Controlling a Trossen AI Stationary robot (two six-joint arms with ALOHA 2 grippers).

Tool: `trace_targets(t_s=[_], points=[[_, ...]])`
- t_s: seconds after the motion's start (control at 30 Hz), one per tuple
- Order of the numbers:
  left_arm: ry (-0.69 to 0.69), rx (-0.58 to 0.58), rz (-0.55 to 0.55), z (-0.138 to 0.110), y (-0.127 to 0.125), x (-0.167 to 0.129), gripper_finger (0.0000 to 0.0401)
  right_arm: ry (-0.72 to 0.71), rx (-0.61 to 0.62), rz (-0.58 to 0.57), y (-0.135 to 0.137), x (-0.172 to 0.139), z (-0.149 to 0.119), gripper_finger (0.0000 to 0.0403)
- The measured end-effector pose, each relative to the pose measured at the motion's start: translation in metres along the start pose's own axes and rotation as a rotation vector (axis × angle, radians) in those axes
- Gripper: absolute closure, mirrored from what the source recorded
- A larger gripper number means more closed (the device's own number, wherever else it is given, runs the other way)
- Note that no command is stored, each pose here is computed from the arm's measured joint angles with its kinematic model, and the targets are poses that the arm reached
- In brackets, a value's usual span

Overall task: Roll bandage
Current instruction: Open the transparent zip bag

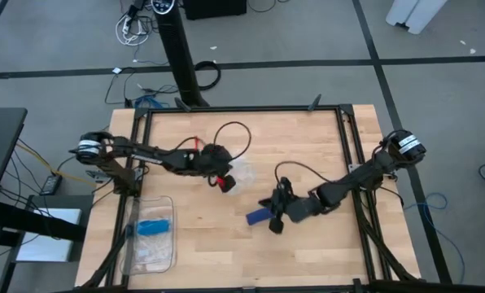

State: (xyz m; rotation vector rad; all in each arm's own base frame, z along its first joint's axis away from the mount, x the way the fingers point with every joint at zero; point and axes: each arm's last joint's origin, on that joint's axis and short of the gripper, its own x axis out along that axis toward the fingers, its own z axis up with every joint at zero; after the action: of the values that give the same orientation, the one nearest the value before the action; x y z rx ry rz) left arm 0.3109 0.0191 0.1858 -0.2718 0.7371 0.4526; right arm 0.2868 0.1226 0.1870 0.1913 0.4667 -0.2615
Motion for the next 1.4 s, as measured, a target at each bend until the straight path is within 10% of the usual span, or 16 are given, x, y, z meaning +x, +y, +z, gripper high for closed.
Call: trace_targets(t_s=[0.2,0.63,0.9,1.4], points=[[-0.233,-0.157,-0.351,-0.034,-0.003,-0.007,0.0396,0.048,0.138,-0.016,-0.055,0.031,0.025,0.0373],[-0.308,-0.191,-0.472,-0.068,-0.02,-0.021,0.037,0.107,0.285,-0.077,-0.138,0.088,0.021,0.028],[-0.308,-0.35,-0.241,-0.074,-0.014,-0.016,0.0332,0.098,0.216,-0.084,-0.124,0.087,0.017,0.0269],[0.1,-0.447,0.25,-0.083,-0.003,-0.026,0.032,0.083,0.169,-0.052,-0.113,0.084,0.018,0.0267]])
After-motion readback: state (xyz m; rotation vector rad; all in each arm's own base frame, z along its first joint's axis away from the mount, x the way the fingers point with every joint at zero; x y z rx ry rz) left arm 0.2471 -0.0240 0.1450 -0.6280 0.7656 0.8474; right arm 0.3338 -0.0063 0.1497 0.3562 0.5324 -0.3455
